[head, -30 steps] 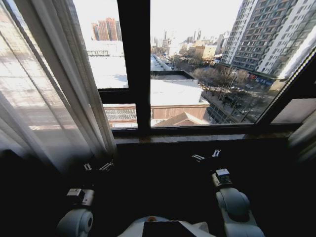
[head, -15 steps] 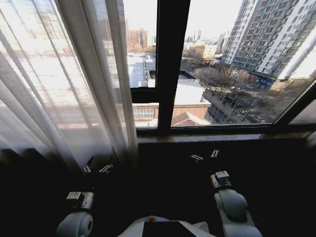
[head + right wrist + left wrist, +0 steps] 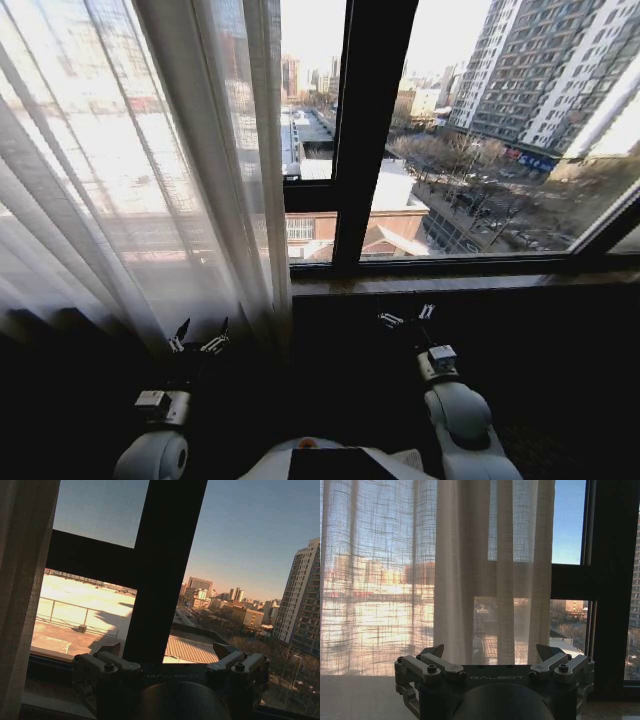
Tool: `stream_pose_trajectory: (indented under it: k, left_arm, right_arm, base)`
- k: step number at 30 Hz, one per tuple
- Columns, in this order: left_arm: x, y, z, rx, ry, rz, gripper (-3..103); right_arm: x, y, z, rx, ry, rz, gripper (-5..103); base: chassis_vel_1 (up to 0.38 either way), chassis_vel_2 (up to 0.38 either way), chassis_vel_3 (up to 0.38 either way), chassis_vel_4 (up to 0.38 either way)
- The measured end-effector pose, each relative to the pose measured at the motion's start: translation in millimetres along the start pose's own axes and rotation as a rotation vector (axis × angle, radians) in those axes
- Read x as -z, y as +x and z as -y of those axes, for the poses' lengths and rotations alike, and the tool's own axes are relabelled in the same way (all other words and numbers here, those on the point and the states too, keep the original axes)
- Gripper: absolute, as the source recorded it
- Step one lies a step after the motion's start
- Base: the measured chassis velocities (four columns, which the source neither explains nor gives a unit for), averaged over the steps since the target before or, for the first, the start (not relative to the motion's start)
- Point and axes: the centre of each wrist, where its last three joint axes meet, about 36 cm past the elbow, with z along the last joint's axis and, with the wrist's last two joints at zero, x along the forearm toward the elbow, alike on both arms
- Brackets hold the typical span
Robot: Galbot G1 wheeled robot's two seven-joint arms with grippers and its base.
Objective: Open the curtains by pulling them apart, changing their state from closed to fully open.
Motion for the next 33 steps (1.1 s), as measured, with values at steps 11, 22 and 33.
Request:
stream_pose_trajectory:
  k: [11,22,33]
  left_arm:
    - [1.1,3.3,-0.3,0.006,-0.004,0.007,100]
    - [1.1,2.5,-0.3,0.01,-0.006,0.013,100]
    - [1.0,-0.2,0.8,0.011,-0.008,0.013,100]
  right_arm:
    - [2.5,-3.6,-1.5,-0.016,-0.002,0.002,100]
    - [0.5,-6.9,-2.2,-0.017,0.011,0.0,100]
    - [-2.1,-10.6,-0.4,-0.029,0.017,0.0,100]
  base:
    - [-0.006,0.002,0.003,-0.004]
    - [-0.124,0.106,0.112,-0.102]
    - [-0.201,0.193,0.202,-0.199]
